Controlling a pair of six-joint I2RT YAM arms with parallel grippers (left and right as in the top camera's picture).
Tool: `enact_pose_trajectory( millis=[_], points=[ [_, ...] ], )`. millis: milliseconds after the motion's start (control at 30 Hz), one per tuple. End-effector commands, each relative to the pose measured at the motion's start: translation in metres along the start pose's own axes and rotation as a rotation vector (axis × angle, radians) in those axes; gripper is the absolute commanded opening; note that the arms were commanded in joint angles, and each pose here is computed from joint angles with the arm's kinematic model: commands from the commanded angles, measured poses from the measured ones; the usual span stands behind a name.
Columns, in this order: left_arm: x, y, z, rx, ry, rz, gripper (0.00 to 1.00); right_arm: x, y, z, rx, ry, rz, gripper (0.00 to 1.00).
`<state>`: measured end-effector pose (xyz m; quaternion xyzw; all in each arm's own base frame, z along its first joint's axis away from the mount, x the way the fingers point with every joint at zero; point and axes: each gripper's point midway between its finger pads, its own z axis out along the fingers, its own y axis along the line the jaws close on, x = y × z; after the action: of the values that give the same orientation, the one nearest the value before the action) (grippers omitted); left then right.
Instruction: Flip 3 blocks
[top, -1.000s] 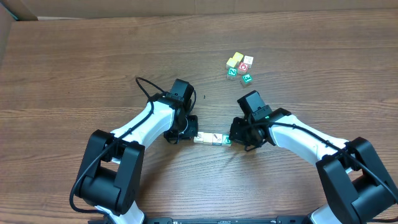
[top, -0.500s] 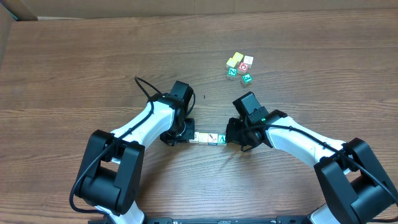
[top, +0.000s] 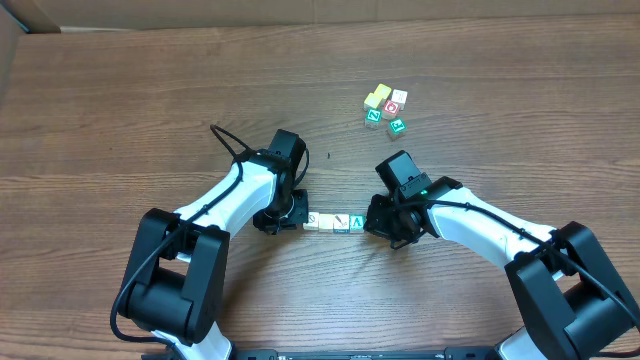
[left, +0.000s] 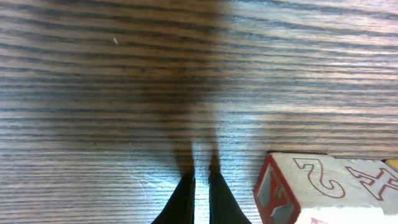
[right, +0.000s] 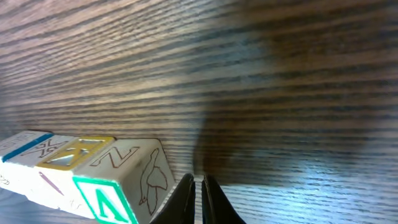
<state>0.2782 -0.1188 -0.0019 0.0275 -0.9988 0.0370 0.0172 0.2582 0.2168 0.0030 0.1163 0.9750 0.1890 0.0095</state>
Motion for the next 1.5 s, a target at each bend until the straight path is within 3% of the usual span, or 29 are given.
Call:
enact_pose_trajectory(
  millis=[0, 1300, 1467],
  points=[
    [0.003, 0.001, 0.004, 0.001, 0.016, -0.011, 0.04, 0.001, 0.004, -0.001, -0.022, -0.002, 0.002, 0.08],
    [-0.009, -0.012, 0.004, 0.064, -0.025, 0.024, 0.04, 0.004, 0.018, 0.001, -0.060, -0.005, -0.024, 0.08],
    [-0.009, -0.012, 0.004, 0.065, -0.026, 0.026, 0.04, 0.004, 0.018, 0.001, -0.061, -0.005, -0.024, 0.04]
  ],
)
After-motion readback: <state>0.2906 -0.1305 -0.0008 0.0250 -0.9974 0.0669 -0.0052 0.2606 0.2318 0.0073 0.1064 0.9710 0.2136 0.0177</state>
